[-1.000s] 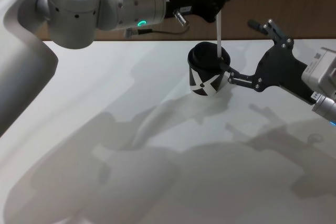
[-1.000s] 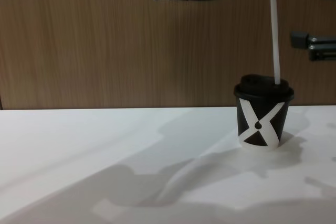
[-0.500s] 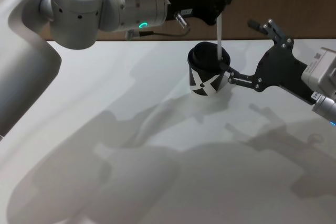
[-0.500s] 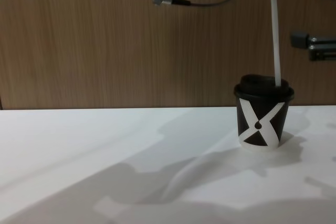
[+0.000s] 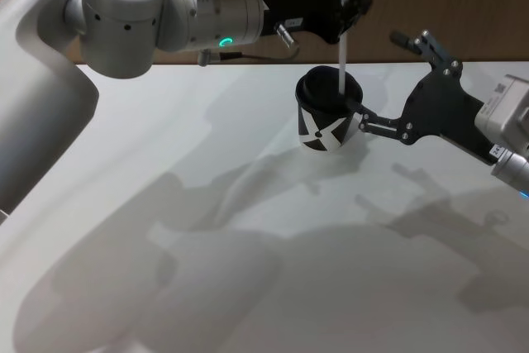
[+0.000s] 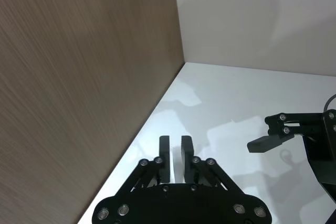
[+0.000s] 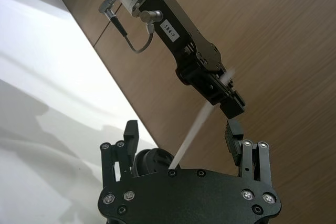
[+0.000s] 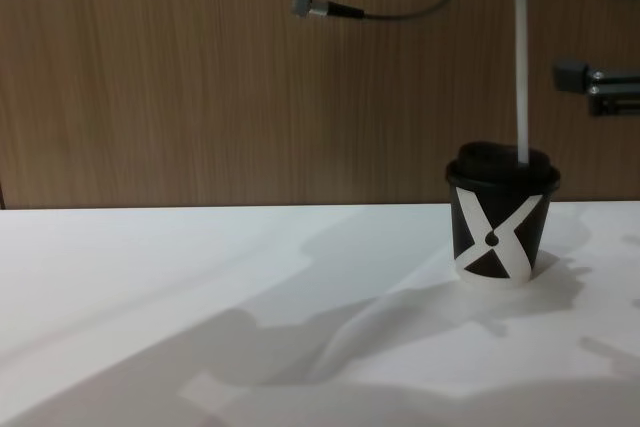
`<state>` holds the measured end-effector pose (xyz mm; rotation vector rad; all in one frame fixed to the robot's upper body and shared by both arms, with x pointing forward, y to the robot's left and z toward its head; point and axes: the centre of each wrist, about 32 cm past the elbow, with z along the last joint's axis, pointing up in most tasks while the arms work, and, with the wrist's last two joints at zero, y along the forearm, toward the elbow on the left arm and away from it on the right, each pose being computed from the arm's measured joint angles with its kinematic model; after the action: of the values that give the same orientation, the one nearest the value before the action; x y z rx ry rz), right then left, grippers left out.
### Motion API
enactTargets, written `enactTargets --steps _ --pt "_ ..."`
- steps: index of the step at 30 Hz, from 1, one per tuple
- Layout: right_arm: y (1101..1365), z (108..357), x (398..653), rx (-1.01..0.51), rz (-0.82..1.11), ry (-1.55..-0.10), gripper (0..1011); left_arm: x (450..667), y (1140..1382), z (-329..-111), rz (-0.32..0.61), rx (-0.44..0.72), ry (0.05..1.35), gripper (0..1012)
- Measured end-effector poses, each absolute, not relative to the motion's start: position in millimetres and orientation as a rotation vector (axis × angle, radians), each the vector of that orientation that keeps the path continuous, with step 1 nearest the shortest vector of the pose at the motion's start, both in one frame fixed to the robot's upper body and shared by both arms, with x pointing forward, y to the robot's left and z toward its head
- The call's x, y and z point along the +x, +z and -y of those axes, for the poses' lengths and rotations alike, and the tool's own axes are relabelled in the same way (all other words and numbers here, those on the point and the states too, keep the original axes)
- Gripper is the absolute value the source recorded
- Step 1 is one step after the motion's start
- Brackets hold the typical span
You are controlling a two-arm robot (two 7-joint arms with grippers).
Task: Pick up the straw with one hand, pass it to the other hand, and insert it into the cup.
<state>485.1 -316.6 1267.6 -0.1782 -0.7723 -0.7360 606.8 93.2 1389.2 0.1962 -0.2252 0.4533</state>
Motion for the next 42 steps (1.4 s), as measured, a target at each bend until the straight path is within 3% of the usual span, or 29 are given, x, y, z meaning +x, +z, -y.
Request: enactTargets --steps 9,10,26,30,42 --pt "1267.6 316.6 485.2 -0.178 0.772 -0.736 1001 607.5 1388.8 -93.2 0.223 0.198 0.451 360" --pt "1267.6 316.6 485.2 -0.178 0.772 -0.736 1001 607.6 1388.7 -93.3 0.223 0.198 0.451 433" --pt "1267.6 316.6 485.2 -0.178 0.772 -0.736 1001 608.0 1388.3 -93.0 0.221 0.199 0.448 921" --pt "1267.6 316.6 485.2 -0.178 0.772 -0.736 1001 607.9 1387.6 -93.3 0.219 0.199 0.449 1002" --pt "1270.6 317.2 485.1 -0.143 0.756 -0.755 1001 603.6 1379.8 -102.5 0.197 0.191 0.496 1000"
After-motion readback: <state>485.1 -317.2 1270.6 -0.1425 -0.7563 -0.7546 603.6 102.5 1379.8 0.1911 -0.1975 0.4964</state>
